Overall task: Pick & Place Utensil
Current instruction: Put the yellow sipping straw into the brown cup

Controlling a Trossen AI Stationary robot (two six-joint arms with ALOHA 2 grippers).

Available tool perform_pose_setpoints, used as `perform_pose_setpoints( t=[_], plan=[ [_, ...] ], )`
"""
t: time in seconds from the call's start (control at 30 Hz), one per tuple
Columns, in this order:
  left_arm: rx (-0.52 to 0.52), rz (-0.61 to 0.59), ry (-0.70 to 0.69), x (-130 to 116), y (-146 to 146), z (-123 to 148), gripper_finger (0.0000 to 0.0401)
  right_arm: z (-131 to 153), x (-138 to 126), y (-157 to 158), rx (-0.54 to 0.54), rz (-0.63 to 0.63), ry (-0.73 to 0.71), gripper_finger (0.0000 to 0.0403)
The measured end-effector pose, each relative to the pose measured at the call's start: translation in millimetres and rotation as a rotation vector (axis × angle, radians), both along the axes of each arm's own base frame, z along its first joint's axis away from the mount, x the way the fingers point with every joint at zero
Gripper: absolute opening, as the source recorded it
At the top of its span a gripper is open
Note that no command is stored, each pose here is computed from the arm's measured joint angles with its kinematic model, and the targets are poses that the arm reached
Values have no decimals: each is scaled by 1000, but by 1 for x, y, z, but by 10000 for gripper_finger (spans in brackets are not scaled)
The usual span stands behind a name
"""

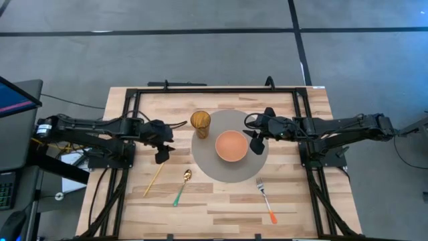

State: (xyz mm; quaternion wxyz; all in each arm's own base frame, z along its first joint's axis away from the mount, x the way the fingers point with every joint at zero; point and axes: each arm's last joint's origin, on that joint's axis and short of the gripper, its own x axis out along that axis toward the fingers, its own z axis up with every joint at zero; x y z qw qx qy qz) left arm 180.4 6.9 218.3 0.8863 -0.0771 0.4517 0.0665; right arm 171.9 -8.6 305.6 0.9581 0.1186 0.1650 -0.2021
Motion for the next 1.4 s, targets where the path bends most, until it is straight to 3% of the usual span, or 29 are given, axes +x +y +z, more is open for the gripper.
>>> perform_pose_setpoints(
  t=[0.13, 0.27, 0.4, 0.67, 0.93, 1.03, 1.17, 1.3, 1.4],
  plan=[
    [-80, 144, 87, 1, 10, -16, 186, 0, 0, 0, 0, 0, 0, 154],
    [-239, 274, 175, 3, 16, -34, 186, 0, 0, 0, 0, -1, 0, 150],
    [-344, 333, 298, 2, 16, -57, 186, 0, 0, 0, -1, -2, 0, 148],
    [-265, 336, 403, 5, 18, -78, 186, 0, 0, 0, -1, -1, 1, 139],
    [-260, 341, 417, 11, 19, -86, 180, 0, 0, 0, -1, -1, 4, 134],
    [-244, 330, 430, 11, 19, -88, 150, 0, 0, 0, -1, -1, 4, 134],
    [-217, 339, 426, 10, 20, -88, 82, 0, 0, 0, 0, -1, 4, 133],
    [-191, 313, 342, 12, 21, -81, 16, 0, 0, 0, 0, -1, 4, 133],
    [-191, 301, 276, 11, 20, -69, 8, 0, 0, 0, 0, -1, 4, 134]
  ],
)
